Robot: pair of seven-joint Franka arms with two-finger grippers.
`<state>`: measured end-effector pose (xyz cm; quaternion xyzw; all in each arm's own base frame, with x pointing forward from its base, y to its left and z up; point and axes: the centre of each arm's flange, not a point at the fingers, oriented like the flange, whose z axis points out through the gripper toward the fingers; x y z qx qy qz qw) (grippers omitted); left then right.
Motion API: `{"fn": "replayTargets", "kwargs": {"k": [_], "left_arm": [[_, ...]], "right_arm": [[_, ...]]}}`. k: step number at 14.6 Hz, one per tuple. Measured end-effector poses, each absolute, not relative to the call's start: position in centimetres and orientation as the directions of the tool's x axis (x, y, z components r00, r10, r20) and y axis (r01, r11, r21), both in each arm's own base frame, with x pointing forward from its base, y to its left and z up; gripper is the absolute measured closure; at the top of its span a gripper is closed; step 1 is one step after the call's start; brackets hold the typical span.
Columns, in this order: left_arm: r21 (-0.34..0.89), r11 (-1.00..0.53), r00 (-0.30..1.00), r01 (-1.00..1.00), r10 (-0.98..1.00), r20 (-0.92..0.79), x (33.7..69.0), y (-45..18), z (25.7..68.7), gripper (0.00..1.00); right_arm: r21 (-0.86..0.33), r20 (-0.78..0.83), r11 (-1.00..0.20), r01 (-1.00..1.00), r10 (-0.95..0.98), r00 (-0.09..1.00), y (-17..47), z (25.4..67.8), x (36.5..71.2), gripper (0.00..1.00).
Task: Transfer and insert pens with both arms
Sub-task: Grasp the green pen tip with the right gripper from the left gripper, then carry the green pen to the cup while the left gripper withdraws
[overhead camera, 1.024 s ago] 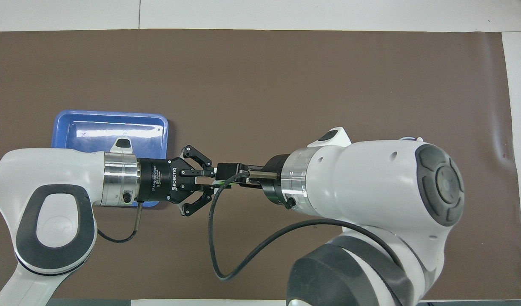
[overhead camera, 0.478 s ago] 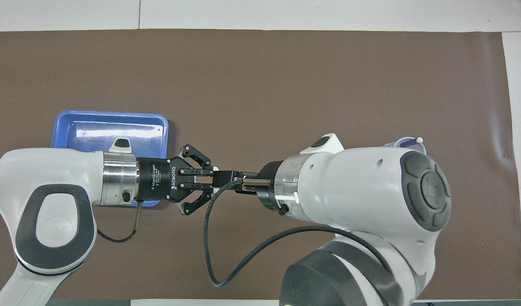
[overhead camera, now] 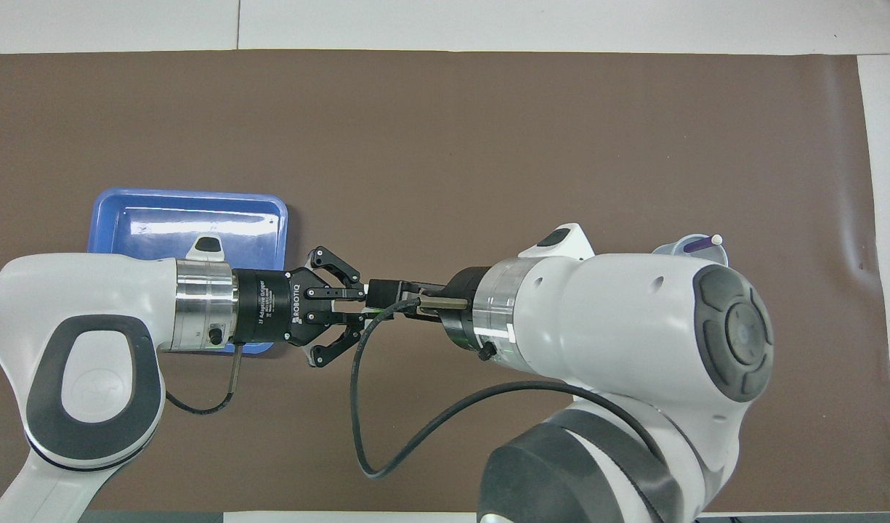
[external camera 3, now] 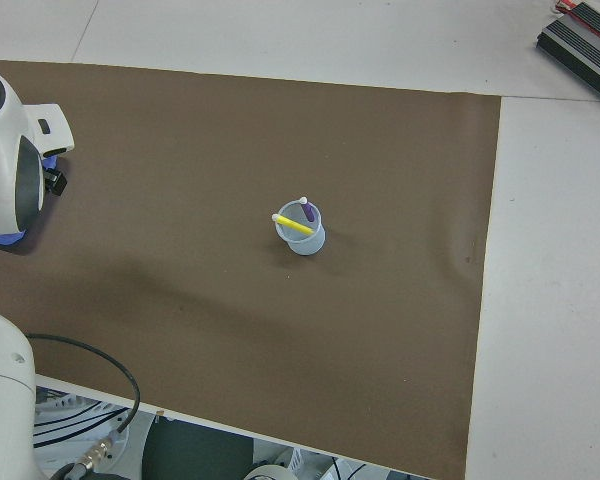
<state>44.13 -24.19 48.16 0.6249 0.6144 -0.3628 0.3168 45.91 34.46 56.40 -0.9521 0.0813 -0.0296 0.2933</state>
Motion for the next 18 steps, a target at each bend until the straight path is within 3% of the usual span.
{"fn": "replayTargets", "kwargs": {"k": [2, 3, 6, 9, 14, 15, 18], "left_arm": [[-0.050, -0.044, -0.018, 0.998, 0.538, -0.843, 44.1, -24.2, 48.2, 0.83], [-0.050, -0.044, -0.019, 0.998, 0.538, -0.843, 44.1, -24.2, 48.2, 0.83], [-0.051, -0.042, -0.020, 0.998, 0.538, -0.842, 44.2, -24.2, 48.2, 0.83], [-0.054, -0.041, -0.023, 0.998, 0.539, -0.842, 44.1, -24.2, 48.1, 0.83], [-0.061, -0.036, -0.032, 0.998, 0.540, -0.841, 44.1, -24.3, 48.1, 0.83], [-0.060, -0.036, -0.031, 0.998, 0.540, -0.841, 44.0, -24.4, 48.1, 0.78], [-0.050, -0.041, -0.020, 0.998, 0.540, -0.841, 43.6, -24.9, 48.7, 0.45]], "right_arm": [[-0.560, 0.011, -0.818, -0.136, -0.171, 0.985, 34.4, 56.3, 45.9, 0.08], [-0.559, 0.011, -0.818, -0.136, -0.171, 0.985, 34.4, 56.3, 45.9, 0.16], [-0.557, 0.011, -0.819, -0.136, -0.171, 0.985, 34.4, 56.2, 45.9, 0.52], [-0.557, 0.013, -0.819, -0.134, -0.170, 0.985, 34.5, 56.2, 45.9, 0.81], [-0.557, 0.013, -0.819, -0.135, -0.171, 0.985, 34.4, 56.2, 45.9, 0.82], [-0.557, 0.012, -0.819, -0.138, -0.174, 0.985, 34.2, 56.2, 46.0, 0.82], [-0.535, -0.006, -0.828, -0.168, -0.195, 0.981, 32.1, 56.0, 47.0, 0.82]]}}
